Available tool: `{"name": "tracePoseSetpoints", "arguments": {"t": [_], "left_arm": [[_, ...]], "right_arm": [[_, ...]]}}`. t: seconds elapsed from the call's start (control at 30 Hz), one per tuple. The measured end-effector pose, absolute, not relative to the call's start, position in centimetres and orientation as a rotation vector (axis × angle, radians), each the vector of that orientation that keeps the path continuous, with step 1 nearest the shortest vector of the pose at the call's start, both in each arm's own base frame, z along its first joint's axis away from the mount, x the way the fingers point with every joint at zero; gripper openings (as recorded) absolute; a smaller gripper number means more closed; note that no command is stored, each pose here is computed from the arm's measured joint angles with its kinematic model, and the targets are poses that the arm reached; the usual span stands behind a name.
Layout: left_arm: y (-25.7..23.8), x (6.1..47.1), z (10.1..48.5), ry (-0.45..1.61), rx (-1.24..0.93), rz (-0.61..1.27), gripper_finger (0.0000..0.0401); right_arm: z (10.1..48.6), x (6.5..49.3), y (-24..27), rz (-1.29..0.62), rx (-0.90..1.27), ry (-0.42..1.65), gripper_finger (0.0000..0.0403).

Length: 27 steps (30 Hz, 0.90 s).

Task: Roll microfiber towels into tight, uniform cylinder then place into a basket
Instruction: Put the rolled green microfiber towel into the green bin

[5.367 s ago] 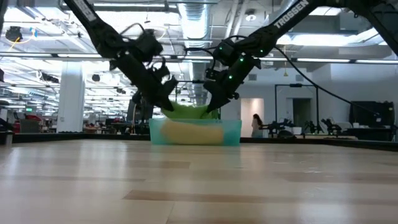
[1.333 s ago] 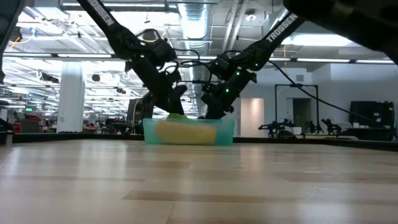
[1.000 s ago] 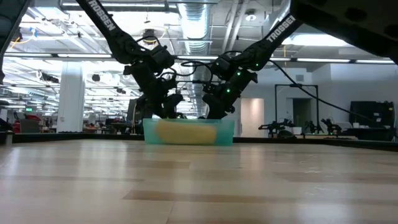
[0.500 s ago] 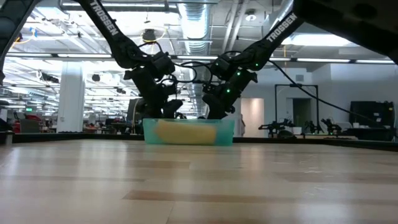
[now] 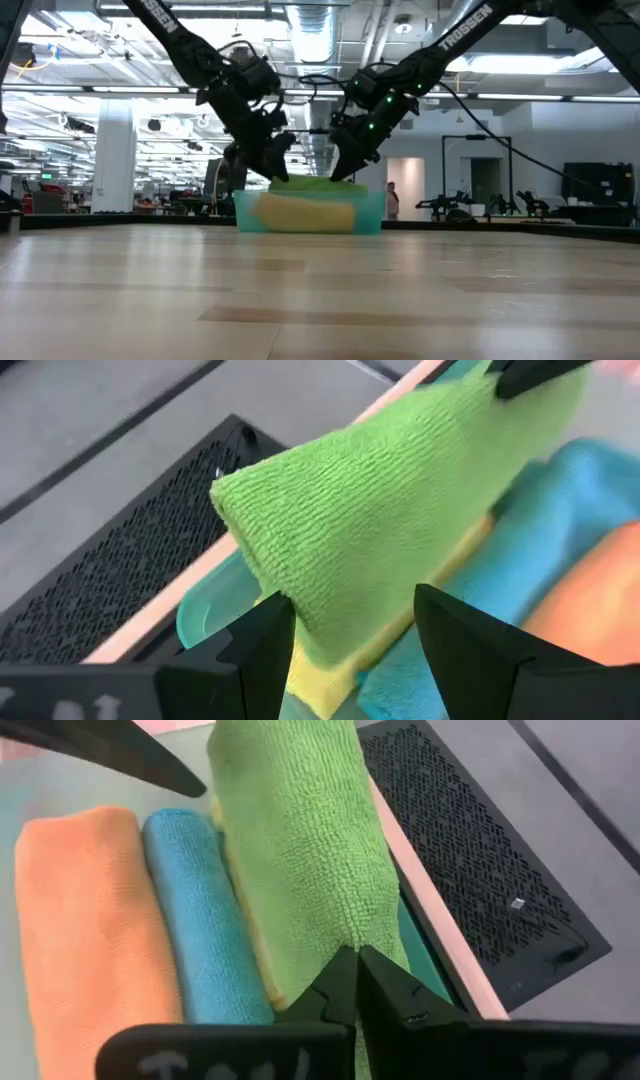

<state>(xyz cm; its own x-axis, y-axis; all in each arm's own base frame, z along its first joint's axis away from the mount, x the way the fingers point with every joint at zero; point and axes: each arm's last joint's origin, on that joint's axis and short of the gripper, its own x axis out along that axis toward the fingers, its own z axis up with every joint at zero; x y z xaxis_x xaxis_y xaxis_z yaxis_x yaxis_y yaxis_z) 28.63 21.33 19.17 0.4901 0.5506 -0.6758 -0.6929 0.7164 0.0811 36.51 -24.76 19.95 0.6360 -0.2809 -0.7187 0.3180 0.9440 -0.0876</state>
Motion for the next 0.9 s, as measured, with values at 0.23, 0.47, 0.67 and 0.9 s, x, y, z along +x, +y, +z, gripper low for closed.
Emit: {"name": "tracePoseSetpoints", "arguments": {"t": [0.23, 0.47, 0.67, 0.9], "left_arm": [[21.0, 28.5, 20.4, 0.702, -0.201, 0.762, 0.0198], [21.1, 28.6, 20.3, 0.695, -0.205, 0.765, 0.0198], [21.1, 28.7, 20.3, 0.689, -0.195, 0.763, 0.0198], [21.9, 29.0, 18.8, 0.707, -0.195, 0.734, 0.0198]], "right_arm": [[18.9, 36.9, -24.4, -0.325, 0.056, 0.844, 0.0020], [16.6, 37.5, -23.9, -0.311, 0.064, 0.881, 0.0019], [16.9, 37.8, -24.0, -0.321, 0.052, 0.847, 0.0027], [16.9, 37.8, -23.8, -0.313, 0.049, 0.858, 0.0048]]}}
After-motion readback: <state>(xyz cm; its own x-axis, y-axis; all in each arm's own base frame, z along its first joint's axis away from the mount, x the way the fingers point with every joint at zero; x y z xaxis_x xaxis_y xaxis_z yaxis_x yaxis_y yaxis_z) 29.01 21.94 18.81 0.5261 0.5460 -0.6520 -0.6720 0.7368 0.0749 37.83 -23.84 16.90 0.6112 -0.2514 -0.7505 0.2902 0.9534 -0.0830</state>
